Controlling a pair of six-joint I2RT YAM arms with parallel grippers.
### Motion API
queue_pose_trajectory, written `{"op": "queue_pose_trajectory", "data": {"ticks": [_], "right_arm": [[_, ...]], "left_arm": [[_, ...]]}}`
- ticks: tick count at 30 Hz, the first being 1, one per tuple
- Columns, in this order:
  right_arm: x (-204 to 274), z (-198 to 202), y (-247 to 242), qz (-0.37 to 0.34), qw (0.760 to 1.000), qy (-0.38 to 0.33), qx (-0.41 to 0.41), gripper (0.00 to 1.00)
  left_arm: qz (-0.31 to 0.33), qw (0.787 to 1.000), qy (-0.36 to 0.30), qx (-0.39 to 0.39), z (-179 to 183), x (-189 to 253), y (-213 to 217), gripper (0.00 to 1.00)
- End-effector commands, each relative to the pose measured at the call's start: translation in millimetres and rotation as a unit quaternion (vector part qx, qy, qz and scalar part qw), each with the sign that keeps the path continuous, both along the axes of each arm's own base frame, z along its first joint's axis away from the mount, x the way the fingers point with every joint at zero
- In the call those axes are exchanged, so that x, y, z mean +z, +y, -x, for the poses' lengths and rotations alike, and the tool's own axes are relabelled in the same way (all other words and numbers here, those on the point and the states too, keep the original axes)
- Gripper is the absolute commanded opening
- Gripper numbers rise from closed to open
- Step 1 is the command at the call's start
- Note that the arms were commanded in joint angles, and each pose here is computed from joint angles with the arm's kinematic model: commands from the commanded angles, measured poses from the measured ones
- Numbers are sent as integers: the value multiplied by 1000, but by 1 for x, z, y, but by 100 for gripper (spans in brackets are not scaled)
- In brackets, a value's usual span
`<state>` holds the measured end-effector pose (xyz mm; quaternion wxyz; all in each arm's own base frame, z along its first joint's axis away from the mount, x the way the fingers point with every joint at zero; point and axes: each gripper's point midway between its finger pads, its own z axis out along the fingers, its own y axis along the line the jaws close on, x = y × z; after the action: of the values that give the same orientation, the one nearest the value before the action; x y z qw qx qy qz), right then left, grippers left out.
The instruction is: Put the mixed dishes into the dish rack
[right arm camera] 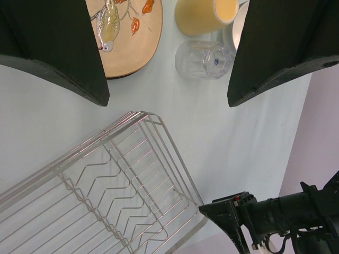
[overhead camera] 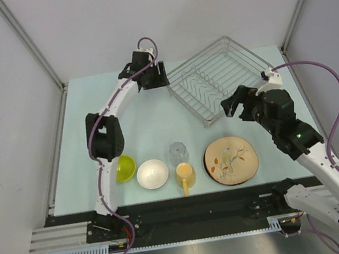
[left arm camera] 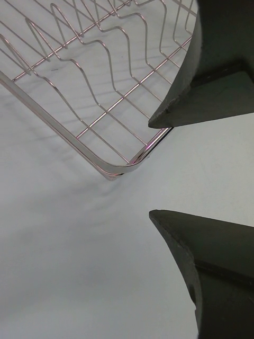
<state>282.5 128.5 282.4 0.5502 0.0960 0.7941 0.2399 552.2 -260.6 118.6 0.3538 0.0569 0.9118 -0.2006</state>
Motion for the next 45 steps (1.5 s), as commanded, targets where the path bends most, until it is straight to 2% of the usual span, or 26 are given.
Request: {"op": "queue_pose_trajectory", "data": {"ticks": [1,5,8,9,11,12,14,15,16,17,19,24,29,33,39,45], "right_arm": [[26,-3,-3,-5,999,-30,-9,100],[13,-11,-10,18,999,-21,-28,100],[-3,-35,-50,85,989,-12,-124,100],[-25,-55,-59,108,983,19,-150,100],[-27,-83,-101,117,963,37,-241,100],[-60,-104,-110,141,951,85,-262,100],[-54,-135,-129,157,934,89,-307,100],[-58,-146,-131,175,929,97,-310,100],[-84,-161,-135,213,914,125,-321,100],[-65,-177,-133,219,913,107,-328,100],[-82,-197,-132,242,907,125,-322,100],[-85,-230,-125,237,912,118,-314,100],[-105,-248,-128,261,904,127,-313,100],[-123,-246,-135,288,891,150,-317,100],[-158,-217,-148,308,871,204,-325,100],[-156,-184,-129,305,879,203,-305,100]], "left_arm": [[-53,998,-5,24,-7,-5,34,68],[-76,995,-16,55,-25,-3,71,67],[-88,993,-22,76,-36,3,103,67],[-90,992,-21,87,-38,4,117,67],[-93,991,-17,94,-37,6,131,67],[-95,990,-15,99,-37,7,139,67],[-99,990,-15,97,-33,10,145,67],[-101,990,-16,96,-31,11,146,67],[-105,990,-15,93,-29,8,147,67],[-106,990,-20,91,-27,13,147,68],[-108,990,-20,89,-25,10,149,68],[-111,990,-19,87,-24,8,150,68],[-113,990,-16,87,-22,7,154,68],[-116,988,-17,96,-22,7,164,68],[-119,987,-17,109,-25,8,180,68],[-132,983,-29,128,-35,15,192,68]]}}
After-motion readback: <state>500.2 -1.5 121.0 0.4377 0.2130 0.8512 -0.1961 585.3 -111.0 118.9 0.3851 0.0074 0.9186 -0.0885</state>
